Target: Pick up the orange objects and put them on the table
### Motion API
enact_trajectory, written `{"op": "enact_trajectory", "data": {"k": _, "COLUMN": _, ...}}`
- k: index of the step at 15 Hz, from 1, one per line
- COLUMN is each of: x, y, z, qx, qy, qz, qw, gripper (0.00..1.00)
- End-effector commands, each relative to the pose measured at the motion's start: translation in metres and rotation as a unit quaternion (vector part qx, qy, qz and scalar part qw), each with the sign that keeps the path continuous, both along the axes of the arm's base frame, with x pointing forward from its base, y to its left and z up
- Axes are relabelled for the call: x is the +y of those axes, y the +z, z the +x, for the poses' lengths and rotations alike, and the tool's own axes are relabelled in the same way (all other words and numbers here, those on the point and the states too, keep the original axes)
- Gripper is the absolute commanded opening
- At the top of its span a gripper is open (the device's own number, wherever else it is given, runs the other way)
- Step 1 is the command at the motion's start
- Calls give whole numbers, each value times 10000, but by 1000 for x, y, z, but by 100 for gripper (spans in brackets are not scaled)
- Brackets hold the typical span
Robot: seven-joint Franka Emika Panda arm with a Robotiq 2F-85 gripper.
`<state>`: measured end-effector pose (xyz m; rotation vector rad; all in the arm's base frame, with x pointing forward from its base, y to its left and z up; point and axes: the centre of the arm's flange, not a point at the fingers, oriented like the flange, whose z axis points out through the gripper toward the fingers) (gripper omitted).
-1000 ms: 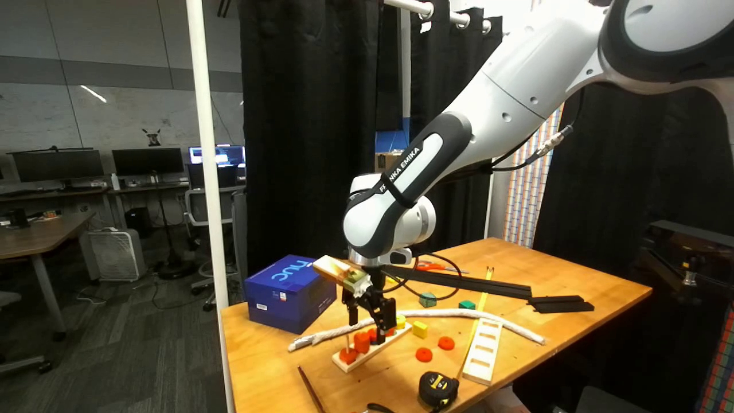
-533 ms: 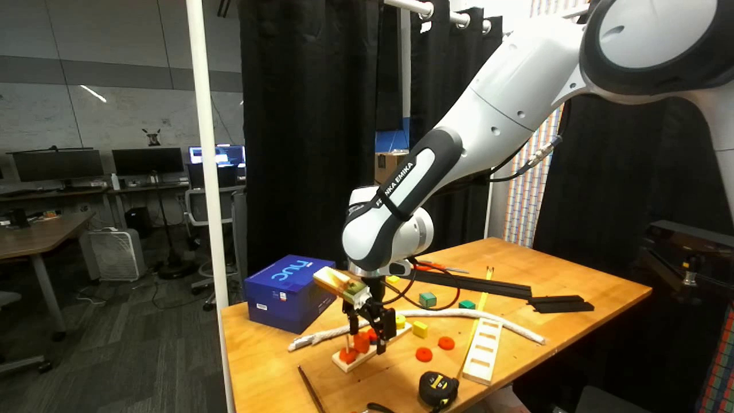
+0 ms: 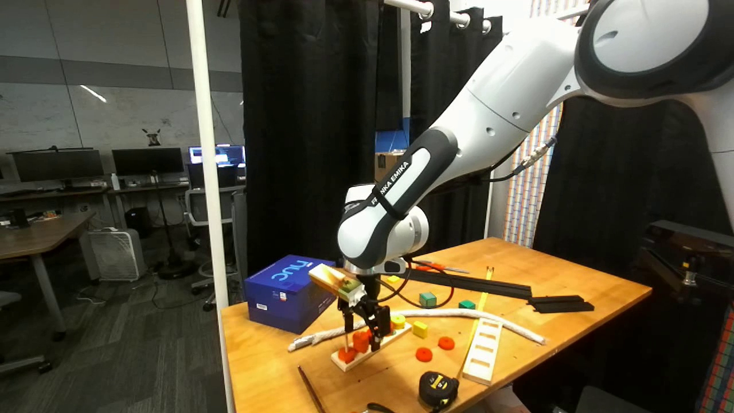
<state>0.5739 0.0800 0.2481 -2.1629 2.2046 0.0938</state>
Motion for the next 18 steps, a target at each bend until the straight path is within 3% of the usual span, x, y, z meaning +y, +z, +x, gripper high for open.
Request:
{"op": "enact_trajectory", "data": {"k": 1, "x": 1, "y": 0, "z": 10, "qx": -103, "qy": 51, "qz": 7, "qw": 9999, "gripper": 100}}
{"op": "enact_trajectory", "data": {"k": 18, "x": -11, "y": -8, "z": 16, "qx": -61, "qy": 39, "qz": -58, "qw": 10000, "gripper": 100}}
